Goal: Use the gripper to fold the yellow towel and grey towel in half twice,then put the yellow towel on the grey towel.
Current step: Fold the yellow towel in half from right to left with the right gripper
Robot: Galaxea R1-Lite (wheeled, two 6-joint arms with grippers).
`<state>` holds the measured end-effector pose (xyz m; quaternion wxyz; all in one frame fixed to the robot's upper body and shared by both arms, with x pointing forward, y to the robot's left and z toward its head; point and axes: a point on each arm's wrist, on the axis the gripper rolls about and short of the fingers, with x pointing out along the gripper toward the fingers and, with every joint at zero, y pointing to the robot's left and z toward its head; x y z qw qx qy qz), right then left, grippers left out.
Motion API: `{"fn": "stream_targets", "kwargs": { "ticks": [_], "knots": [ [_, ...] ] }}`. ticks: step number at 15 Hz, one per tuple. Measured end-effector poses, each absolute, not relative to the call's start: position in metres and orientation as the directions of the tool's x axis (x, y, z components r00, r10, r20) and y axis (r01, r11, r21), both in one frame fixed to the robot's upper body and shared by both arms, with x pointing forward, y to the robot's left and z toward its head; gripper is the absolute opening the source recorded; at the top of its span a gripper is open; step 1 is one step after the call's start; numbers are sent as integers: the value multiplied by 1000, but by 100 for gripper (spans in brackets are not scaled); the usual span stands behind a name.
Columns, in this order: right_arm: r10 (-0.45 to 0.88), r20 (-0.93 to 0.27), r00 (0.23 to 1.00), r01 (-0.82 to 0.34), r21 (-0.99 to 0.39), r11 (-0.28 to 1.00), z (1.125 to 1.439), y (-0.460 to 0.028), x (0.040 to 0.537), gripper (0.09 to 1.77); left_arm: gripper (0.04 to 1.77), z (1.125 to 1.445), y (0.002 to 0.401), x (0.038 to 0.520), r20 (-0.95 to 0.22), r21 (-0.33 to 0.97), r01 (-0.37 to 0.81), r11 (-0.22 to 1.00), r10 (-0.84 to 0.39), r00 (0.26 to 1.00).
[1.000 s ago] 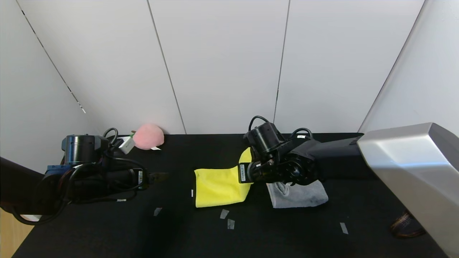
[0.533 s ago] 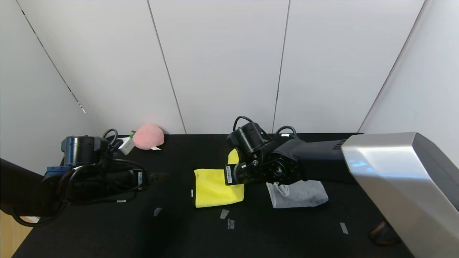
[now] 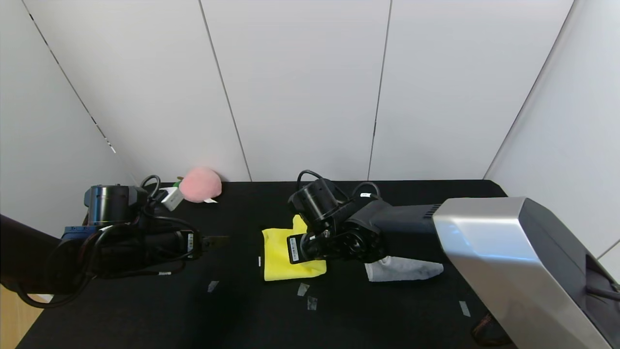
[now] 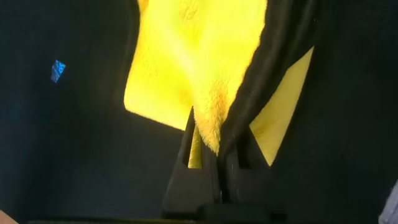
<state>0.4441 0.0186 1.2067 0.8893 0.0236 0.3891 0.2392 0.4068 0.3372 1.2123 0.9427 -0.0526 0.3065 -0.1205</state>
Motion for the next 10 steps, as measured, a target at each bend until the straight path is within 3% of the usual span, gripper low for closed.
{"fn": "stream_targets", "kwargs": {
  "ticks": [10],
  "knots": [
    [466,-671,576,-445,220,868,1190,32,442,17,172,1210,333,405,-574,-174,207,963,-270,773]
  ]
}}
